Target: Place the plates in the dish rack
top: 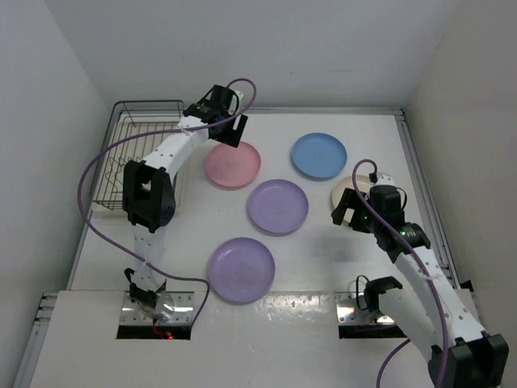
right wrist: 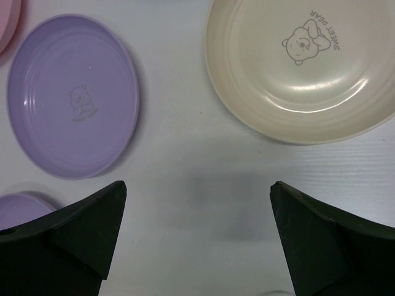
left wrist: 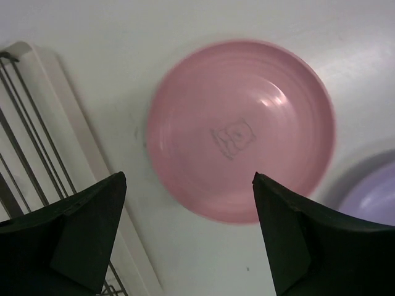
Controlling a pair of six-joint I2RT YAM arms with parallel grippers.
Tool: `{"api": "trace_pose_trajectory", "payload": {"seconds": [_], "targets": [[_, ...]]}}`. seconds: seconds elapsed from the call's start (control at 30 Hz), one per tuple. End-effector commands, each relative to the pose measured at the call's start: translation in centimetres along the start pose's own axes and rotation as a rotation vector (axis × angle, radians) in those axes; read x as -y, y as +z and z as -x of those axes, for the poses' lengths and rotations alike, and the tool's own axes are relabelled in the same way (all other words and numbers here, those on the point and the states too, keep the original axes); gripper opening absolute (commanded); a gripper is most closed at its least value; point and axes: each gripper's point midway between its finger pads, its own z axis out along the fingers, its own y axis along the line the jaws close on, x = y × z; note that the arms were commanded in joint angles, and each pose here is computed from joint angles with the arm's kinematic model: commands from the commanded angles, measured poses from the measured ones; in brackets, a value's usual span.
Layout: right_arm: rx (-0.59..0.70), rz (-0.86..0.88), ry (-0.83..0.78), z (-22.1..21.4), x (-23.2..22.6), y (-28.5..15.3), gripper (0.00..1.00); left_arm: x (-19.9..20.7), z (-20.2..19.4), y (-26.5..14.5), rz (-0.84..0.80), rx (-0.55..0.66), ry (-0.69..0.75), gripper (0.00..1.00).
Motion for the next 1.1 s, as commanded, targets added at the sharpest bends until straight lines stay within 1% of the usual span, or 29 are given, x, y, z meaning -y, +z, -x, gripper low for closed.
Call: {"api": "trace_pose_trajectory", "payload": {"seconds": [0.0, 0.03, 0.07, 0.1, 0.2, 0.23, 0.27, 0.33, 0.37, 0.43, 0.47, 0.5, 0.57, 0.6, 0.63, 0.67, 0.7, 0.77, 0.83, 0.9, 0.97, 1.0, 1.03, 1.07], "targets": [[0.04, 0.048, -0.015, 2.2, -1.5, 0.4, 1.0, -3.2, 3.1, 1.9, 0.116, 0.121, -0.125, 0.88], [0.039, 0.054, -0.016, 2.4, -1.7, 0.6, 1.0, -3.7, 2.3, 3.0, 0.124, 0.097, -0.144, 0.88], [0.024, 0.058, -0.017, 2.2, -1.8, 0.9, 1.0, -4.8, 0.3, 5.0, 0.14, 0.042, -0.155, 0.88], [0.024, 0.062, -0.016, 2.3, -2.0, 1.1, 1.0, -5.0, -0.3, 5.8, 0.133, 0.026, -0.16, 0.88], [0.007, 0.069, -0.013, 2.1, -2.1, 1.8, 1.0, -5.4, -4.1, 8.5, 0.1, -0.069, -0.173, 0.83], [-0.008, 0.062, -0.011, 1.8, -2.1, 2.3, 1.0, -4.8, -4.9, 9.0, 0.079, -0.089, -0.171, 0.82], [-0.009, 0.064, -0.016, 1.9, -2.2, 2.4, 1.0, -5.5, -5.1, 9.1, 0.086, -0.091, -0.18, 0.81], [-0.014, 0.059, -0.013, 2.2, -2.2, 2.7, 1.0, -6.2, -7.3, 10.3, 0.086, -0.142, -0.194, 0.77], [-0.018, 0.057, -0.013, 2.4, -2.3, 3.0, 1.0, -6.1, -7.3, 10.3, 0.077, -0.142, -0.195, 0.73], [-0.015, 0.059, -0.011, 2.9, -2.6, 3.2, 1.0, -7.2, -8.5, 11.2, 0.084, -0.164, -0.217, 0.68], [-0.02, 0.059, -0.017, 3.0, -2.7, 3.4, 1.0, -7.2, -8.5, 11.2, 0.084, -0.165, -0.217, 0.64], [-0.024, 0.057, -0.017, 3.1, -2.8, 3.6, 1.0, -7.4, -9.0, 11.3, 0.071, -0.174, -0.216, 0.56], [-0.03, 0.059, -0.024, 3.6, -3.1, 3.8, 1.0, -6.7, -9.0, 11.1, 0.034, -0.173, -0.219, 0.47], [-0.029, 0.058, -0.027, 3.7, -3.1, 3.8, 1.0, -6.4, -9.6, 11.2, 0.022, -0.187, -0.219, 0.35], [-0.025, 0.058, -0.028, 4.1, -3.2, 3.8, 1.0, -6.3, -9.1, 10.8, 0.013, -0.173, -0.221, 0.26], [-0.025, 0.059, -0.028, 4.1, -3.3, 3.8, 1.0, -5.9, -9.1, 10.5, -0.01, -0.172, -0.222, 0.06], [-0.02, 0.06, -0.027, 4.2, -3.3, 3.8, 1.0, -5.9, -9.1, 10.5, -0.011, -0.172, -0.222, 0.0], [-0.01, 0.066, -0.028, 4.5, -3.5, 3.5, 1.0, -5.8, -8.6, 10.1, -0.02, -0.16, -0.224, 0.0], [-0.002, 0.066, -0.022, 4.5, -3.4, 3.3, 1.0, -6.2, -6.4, 8.4, -0.026, -0.106, -0.226, 0.0], [0.003, 0.061, -0.024, 4.4, -3.3, 3.0, 1.0, -7.0, -3.2, 6.4, -0.018, -0.023, -0.202, 0.0], [0.007, 0.063, -0.028, 4.3, -3.3, 2.7, 1.0, -7.3, 0.9, 2.9, -0.007, 0.087, -0.15, 0.0], [0.026, 0.061, -0.024, 4.6, -3.2, 2.3, 1.0, -8.3, 3.3, 0.9, 0.023, 0.154, -0.138, 0.0], [0.023, 0.056, -0.023, 4.5, -3.1, 2.3, 1.0, -8.4, 4.9, -0.8, 0.035, 0.201, -0.103, 0.0], [0.023, 0.059, -0.022, 4.4, -3.1, 2.1, 1.0, -9.2, 7.0, -3.9, 0.058, 0.273, -0.094, 0.0]]}}
